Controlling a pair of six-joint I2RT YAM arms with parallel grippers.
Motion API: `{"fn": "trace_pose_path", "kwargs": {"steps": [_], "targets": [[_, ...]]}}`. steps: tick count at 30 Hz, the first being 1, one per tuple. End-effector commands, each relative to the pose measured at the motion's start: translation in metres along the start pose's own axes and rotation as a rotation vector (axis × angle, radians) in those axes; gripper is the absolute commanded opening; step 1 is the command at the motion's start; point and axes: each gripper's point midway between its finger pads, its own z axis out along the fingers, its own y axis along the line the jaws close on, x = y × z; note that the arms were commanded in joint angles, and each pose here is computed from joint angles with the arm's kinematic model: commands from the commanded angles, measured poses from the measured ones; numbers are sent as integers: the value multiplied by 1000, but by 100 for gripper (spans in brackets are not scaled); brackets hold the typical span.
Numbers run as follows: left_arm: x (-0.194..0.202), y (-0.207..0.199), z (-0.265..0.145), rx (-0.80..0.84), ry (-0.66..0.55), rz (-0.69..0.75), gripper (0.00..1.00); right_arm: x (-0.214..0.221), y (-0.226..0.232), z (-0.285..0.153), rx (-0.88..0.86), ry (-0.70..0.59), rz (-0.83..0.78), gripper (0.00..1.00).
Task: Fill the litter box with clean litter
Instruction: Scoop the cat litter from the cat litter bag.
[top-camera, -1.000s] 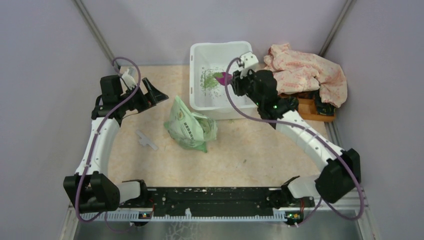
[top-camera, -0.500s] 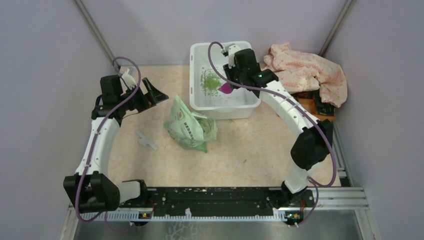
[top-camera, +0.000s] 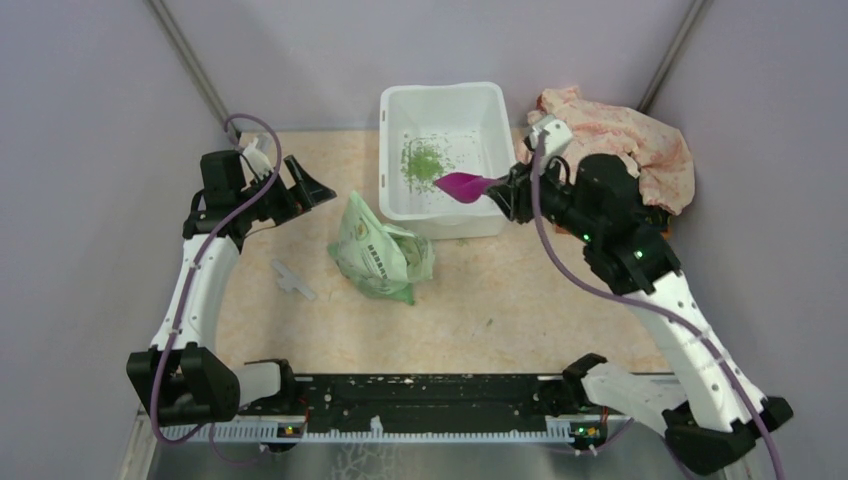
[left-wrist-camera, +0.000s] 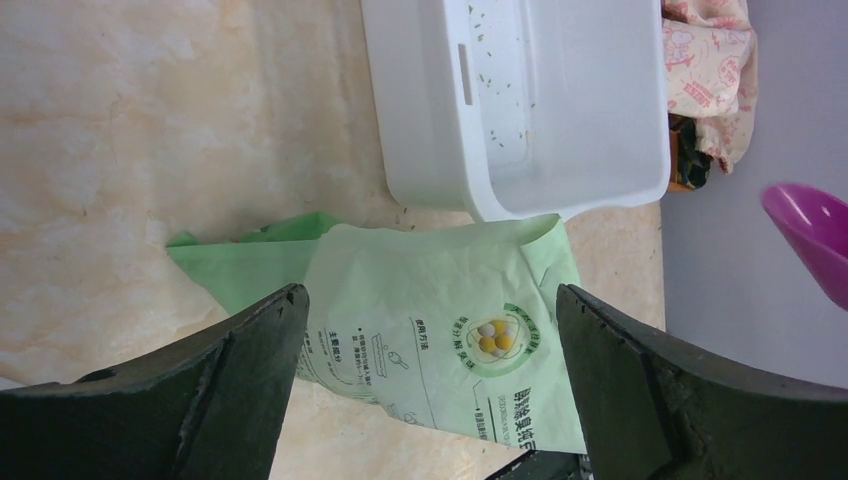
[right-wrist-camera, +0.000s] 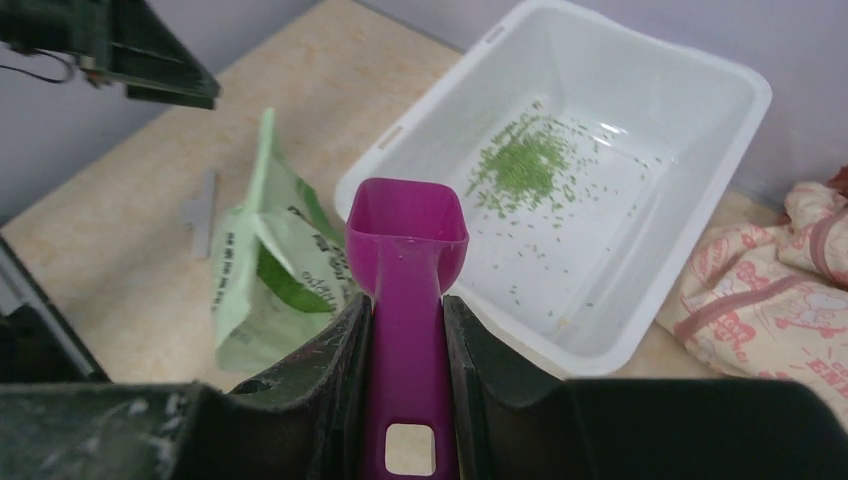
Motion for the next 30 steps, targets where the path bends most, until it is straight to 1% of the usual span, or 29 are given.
{"fn": "trace_pose_path", "kwargs": {"steps": [1,4,8,13,14,17,19,23,25,28,30], "targets": [[-13,-3,-6,-24,-40,49,98,0,44,-32,-211,-12,47,0],[-21,-6,-8,-28,-58,57,98,9,64,-52,-302,32,44,0],[-30,-9,-9,-35,-81,50,98,21,76,-61,-339,91,23,0],[-31,-10,-11,-31,-87,33,98,40,85,-50,-322,156,-12,0],[-31,-11,-13,-31,-92,34,99,44,85,-45,-311,159,-42,0],[-31,-20,-19,4,-112,55,98,52,84,-31,-280,172,-65,0],[-28,-33,-24,72,-122,84,98,56,84,-21,-266,178,-69,0],[-12,-82,-40,348,-98,173,98,60,84,-6,-244,186,-92,0],[-1,-104,-51,460,-89,232,98,59,84,-1,-236,187,-99,0],[14,-131,-59,548,-81,330,98,54,84,4,-234,181,-106,0],[23,-143,-55,571,-67,362,99,54,85,11,-237,189,-111,0]]}}
